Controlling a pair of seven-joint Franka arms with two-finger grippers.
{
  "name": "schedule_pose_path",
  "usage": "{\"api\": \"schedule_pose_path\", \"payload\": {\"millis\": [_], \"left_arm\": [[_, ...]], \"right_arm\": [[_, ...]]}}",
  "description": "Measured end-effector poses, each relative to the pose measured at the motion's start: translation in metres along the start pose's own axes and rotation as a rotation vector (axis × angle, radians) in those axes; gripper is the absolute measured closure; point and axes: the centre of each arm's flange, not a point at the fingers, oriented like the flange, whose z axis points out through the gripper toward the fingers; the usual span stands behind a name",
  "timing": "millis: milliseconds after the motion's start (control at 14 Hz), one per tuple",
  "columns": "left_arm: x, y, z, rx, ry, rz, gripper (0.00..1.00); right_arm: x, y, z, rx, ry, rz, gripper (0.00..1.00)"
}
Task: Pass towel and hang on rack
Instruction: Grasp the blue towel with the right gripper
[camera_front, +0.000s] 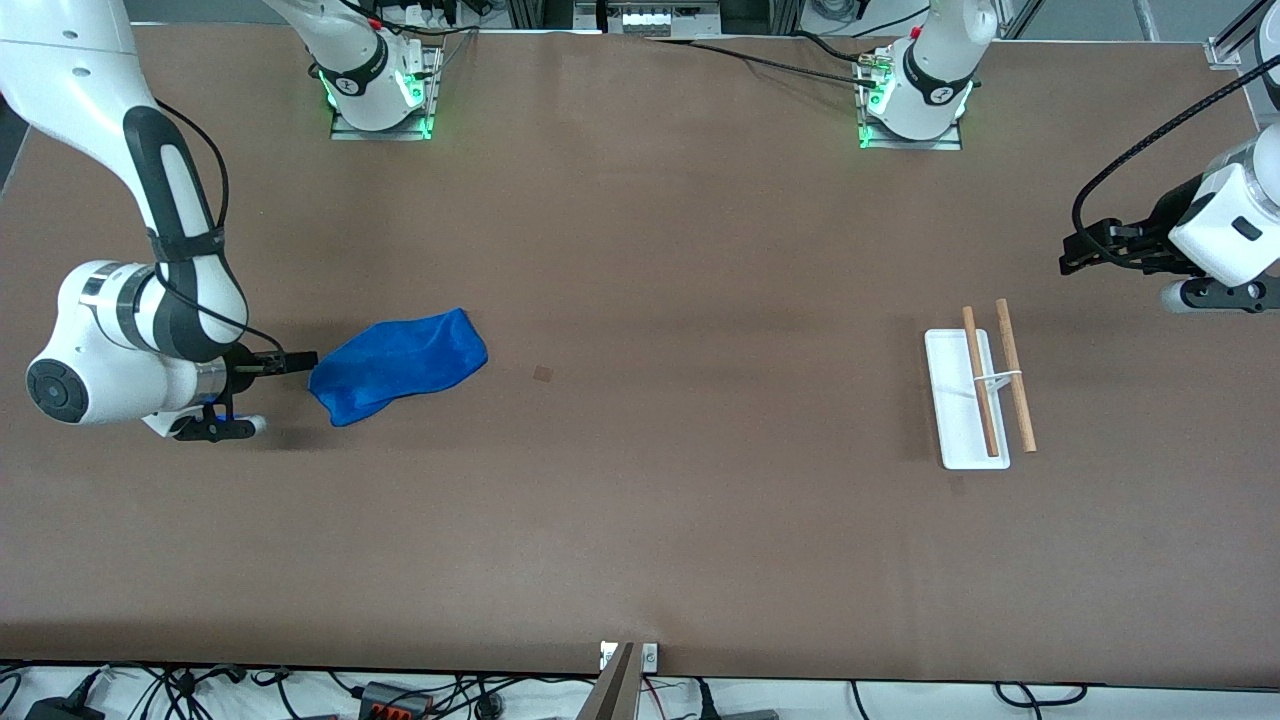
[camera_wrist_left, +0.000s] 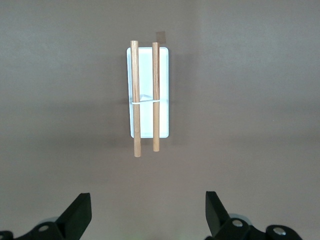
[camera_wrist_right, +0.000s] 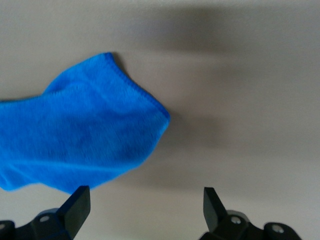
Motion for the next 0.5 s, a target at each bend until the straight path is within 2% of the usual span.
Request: {"api": "schedule_pose_path", "payload": {"millis": [215,502], "left_arm": [[0.0,0.0,0.0,-0.002,0.0,0.0,0.0],[0.0,0.0,0.0,-0.003,0.0,0.0,0.0]], "right_arm": [[0.007,0.026,0.024,0.117,-0.005,0.107,0.0],[0.014,0.042,0.041,0.165,0.001,0.274,0.0]]}}
